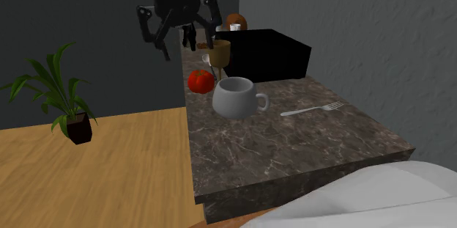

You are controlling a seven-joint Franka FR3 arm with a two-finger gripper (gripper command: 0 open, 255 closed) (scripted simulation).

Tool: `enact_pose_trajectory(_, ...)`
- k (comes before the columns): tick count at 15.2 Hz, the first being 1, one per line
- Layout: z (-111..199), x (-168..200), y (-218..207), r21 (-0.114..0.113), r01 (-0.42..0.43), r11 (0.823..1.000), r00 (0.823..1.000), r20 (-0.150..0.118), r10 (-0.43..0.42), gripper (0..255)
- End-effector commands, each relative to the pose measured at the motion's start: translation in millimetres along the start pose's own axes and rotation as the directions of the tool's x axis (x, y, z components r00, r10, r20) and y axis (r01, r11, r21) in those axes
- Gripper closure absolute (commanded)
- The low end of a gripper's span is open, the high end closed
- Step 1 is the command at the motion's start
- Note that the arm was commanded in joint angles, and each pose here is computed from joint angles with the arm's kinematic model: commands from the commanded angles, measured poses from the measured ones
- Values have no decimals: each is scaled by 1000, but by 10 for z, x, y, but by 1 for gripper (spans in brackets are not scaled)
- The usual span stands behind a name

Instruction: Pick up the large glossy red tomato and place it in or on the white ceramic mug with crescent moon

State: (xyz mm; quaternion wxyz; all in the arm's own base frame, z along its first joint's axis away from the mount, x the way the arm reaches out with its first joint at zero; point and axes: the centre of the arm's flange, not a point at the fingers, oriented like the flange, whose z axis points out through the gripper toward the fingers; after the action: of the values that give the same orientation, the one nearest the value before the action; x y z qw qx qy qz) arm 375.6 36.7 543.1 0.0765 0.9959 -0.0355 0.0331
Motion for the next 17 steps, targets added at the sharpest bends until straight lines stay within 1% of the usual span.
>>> enact_pose_trajectory(1,132,212,-212,-64,-21,998,1000,1,21,0)
enact_pose_trajectory(3,273,432,-398,-127,-40,991,999,3,40,0)
enact_pose_trajectory(5,426,654,-569,-190,-59,980,998,3,60,0)
enact_pose_trajectory(7,591,879,-727,-252,-77,965,997,2,80,0)
enact_pose_trajectory(9,766,1107,-869,-313,-94,945,995,-1,99,0)
enact_pose_trajectory(11,950,1337,-995,-373,-112,921,993,-4,119,0)
enact_pose_trajectory(13,1143,1568,-1104,-431,-128,893,990,-9,138,0)
enact_pose_trajectory(15,1342,1800,-1197,-488,-143,861,988,-15,156,0)
enact_pose_trajectory(17,1548,2034,-1272,-542,-158,825,984,-22,174,0)
